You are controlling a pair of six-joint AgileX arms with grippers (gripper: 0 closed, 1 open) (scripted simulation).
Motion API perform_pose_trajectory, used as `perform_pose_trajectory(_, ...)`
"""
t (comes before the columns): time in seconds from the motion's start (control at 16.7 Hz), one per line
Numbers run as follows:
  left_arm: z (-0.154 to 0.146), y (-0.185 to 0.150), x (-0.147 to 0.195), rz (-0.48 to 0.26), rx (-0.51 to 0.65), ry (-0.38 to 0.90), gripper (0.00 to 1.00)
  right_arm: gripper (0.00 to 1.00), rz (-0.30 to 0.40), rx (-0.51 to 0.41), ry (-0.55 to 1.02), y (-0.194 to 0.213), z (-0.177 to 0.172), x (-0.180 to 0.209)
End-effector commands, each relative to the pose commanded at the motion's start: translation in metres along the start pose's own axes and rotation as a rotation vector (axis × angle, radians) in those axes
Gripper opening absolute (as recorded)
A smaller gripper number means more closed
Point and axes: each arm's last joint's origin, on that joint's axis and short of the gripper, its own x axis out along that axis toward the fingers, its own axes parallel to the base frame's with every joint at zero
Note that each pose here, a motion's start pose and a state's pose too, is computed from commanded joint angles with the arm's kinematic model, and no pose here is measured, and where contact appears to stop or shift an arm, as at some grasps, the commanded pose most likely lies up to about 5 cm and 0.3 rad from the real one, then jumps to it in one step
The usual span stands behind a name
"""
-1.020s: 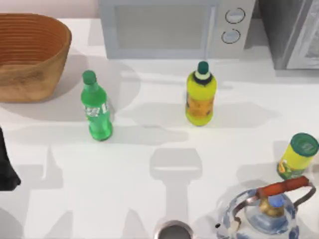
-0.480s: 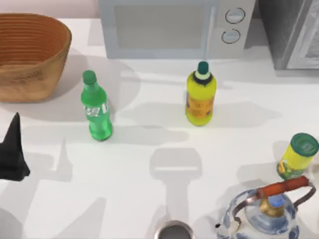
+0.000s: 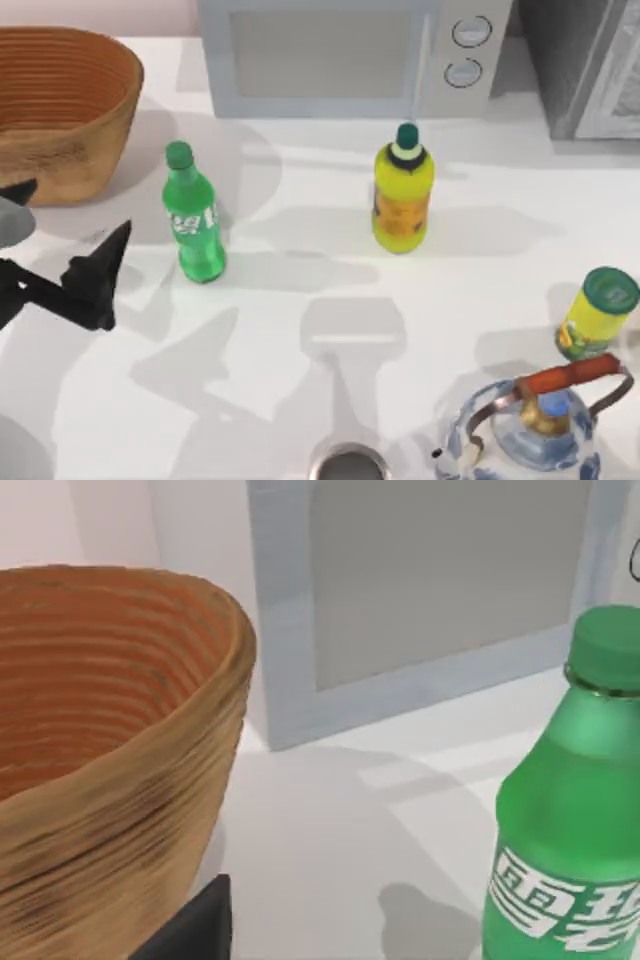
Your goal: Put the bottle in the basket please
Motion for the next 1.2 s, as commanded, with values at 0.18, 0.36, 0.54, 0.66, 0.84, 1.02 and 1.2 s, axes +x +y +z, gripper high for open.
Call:
perform_pose_trajectory(0.18,-0.020,0.008,0.028,-0.121,-0.004,0.041,1.00,1.00,0.000,0.000,0.000,0.000,0.000,0.000)
perform_pose_trajectory(0.36,-0.039,0.013,0.048,-0.222,0.008,0.040,1.00,1.00,0.000,0.000,0.000,0.000,0.000,0.000)
perform_pose_trajectory(0.54,-0.054,0.017,0.062,-0.294,0.022,0.027,1.00,1.00,0.000,0.000,0.000,0.000,0.000,0.000)
perform_pose_trajectory(0.66,-0.061,0.018,0.067,-0.320,0.029,0.020,1.00,1.00,0.000,0.000,0.000,0.000,0.000,0.000)
perform_pose_trajectory(0.84,-0.063,0.019,0.068,-0.328,0.031,0.018,1.00,1.00,0.000,0.000,0.000,0.000,0.000,0.000)
perform_pose_trajectory(1.02,-0.063,0.018,0.067,-0.328,0.027,0.022,1.00,1.00,0.000,0.000,0.000,0.000,0.000,0.000)
perform_pose_trajectory(1.2,-0.062,0.016,0.078,-0.328,0.031,0.018,1.00,1.00,0.000,0.000,0.000,0.000,0.000,0.000)
